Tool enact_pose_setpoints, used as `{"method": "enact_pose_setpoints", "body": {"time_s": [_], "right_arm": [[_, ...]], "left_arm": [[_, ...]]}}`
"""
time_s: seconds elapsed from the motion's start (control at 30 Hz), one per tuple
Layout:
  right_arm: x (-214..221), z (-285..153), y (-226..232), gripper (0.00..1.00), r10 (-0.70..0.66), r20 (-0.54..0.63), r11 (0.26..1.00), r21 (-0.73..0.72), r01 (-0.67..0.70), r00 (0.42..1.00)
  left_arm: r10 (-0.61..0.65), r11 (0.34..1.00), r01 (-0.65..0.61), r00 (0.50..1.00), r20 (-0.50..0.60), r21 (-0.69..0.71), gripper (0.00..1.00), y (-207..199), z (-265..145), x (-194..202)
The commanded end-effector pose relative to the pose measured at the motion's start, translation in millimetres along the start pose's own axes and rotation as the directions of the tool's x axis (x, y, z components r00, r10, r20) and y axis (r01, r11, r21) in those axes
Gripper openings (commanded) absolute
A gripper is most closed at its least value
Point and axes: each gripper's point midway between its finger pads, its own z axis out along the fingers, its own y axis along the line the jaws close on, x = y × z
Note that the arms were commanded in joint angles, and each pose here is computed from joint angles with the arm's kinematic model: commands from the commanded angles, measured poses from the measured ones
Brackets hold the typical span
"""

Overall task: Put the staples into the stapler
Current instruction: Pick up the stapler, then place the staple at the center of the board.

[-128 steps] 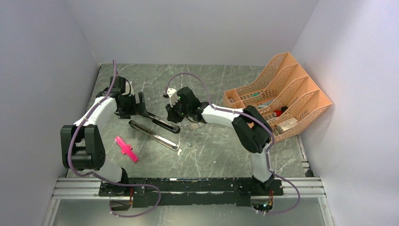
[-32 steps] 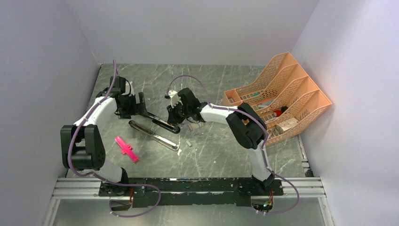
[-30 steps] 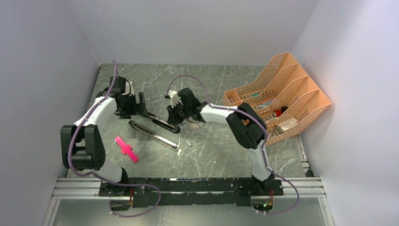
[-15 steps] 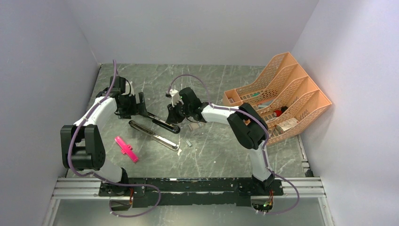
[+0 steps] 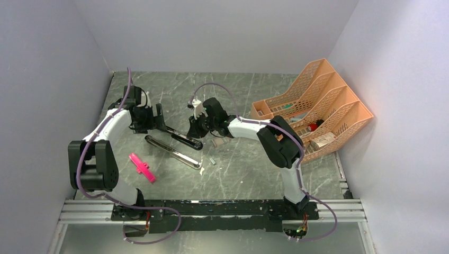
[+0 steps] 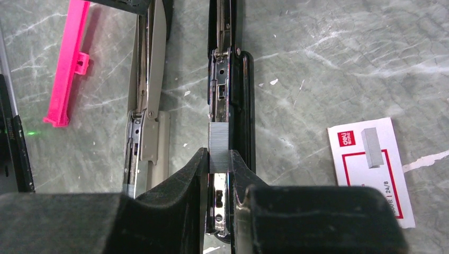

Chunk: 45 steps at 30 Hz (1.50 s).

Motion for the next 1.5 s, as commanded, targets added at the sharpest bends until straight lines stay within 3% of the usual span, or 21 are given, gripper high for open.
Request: {"method": "enact_pose_setpoints", "body": {"time_s": [0.0,0.57,0.73,0.97,1.2,1.47], "right_arm": [[-18.4,-16.0,7.4,0.06,-0.013,0.05,1.0,-0.015,0.013,0.999],[-10.4,-50.8,23.7,0.05,-0.042,0.056,0.999,0.0,0.042,0.998],[14.0,-75.7,53.6,0.05,-0.122,0.053,0.992,-0.03,0.124,0.991],[43.8,-103.3,114.0,0.07,-0.335,0.084,0.94,-0.039,0.339,0.938],[92.7,-92.3,142.1,0.08,-0.445,0.0,0.894,-0.052,0.444,0.896],[120.4,-64.0,137.1,0.07,-0.526,-0.102,0.846,0.036,0.531,0.844]], "left_arm": [[0.005,1.0,-0.005,1.0,0.008,0.026,0.95,-2.4,1.1,-3.6],[0.004,1.0,-0.004,1.0,0.004,0.029,0.94,-2.8,1.9,-2.9],[0.007,1.0,-0.007,1.0,0.018,0.029,0.94,-3.2,-1.3,-4.3],[0.015,0.999,-0.018,0.997,0.076,0.037,0.94,-6.2,-13.1,-10.6],[0.008,0.998,-0.018,0.988,0.156,0.065,0.95,-16.1,-32.7,-21.9],[-0.003,0.997,-0.014,0.977,0.215,0.076,0.96,-22.5,-49.4,-30.0]]}}
